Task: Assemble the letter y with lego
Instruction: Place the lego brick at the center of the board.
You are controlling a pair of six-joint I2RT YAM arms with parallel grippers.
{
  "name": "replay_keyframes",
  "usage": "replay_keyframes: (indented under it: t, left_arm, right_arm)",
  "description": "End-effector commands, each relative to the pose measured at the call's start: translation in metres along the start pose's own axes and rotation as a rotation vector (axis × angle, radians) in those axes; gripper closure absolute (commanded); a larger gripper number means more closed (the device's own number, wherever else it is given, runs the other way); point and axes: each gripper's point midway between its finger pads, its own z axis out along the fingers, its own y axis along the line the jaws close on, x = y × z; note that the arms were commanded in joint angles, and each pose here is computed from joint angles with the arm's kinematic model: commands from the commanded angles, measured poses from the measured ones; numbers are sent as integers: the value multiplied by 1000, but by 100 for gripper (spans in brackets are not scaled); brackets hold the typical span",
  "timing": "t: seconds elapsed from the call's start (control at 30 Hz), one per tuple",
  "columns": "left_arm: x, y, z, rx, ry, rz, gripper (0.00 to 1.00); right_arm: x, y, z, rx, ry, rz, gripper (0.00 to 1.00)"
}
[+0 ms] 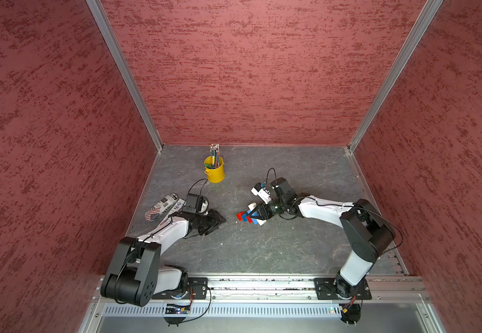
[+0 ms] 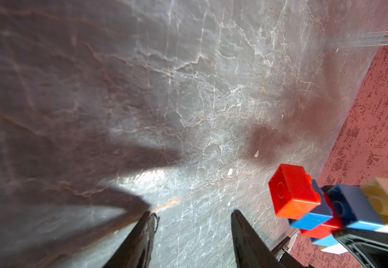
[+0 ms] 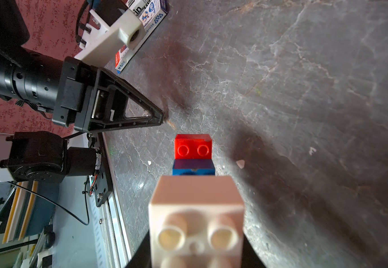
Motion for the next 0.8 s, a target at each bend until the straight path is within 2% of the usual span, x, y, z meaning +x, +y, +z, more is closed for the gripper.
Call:
replay_keyframes:
  t: [0.0,0.43,0.53,0.77]
  left_arm:
    - [0,3,0,-10,-3,5,45]
    - [1,6,1,-13,-2,1,45]
    - [1,6,0,-13,-2,1,45]
    - [2,7,1,-16,1,0,45]
  right_arm:
    - [0,-1,3,-40,-12,10,65]
    - [17,-21,11,-37,8,69,60]
    - [19,-25,11,-33,9,75,54]
    - [16,-36,6,-1,-12,82,48]
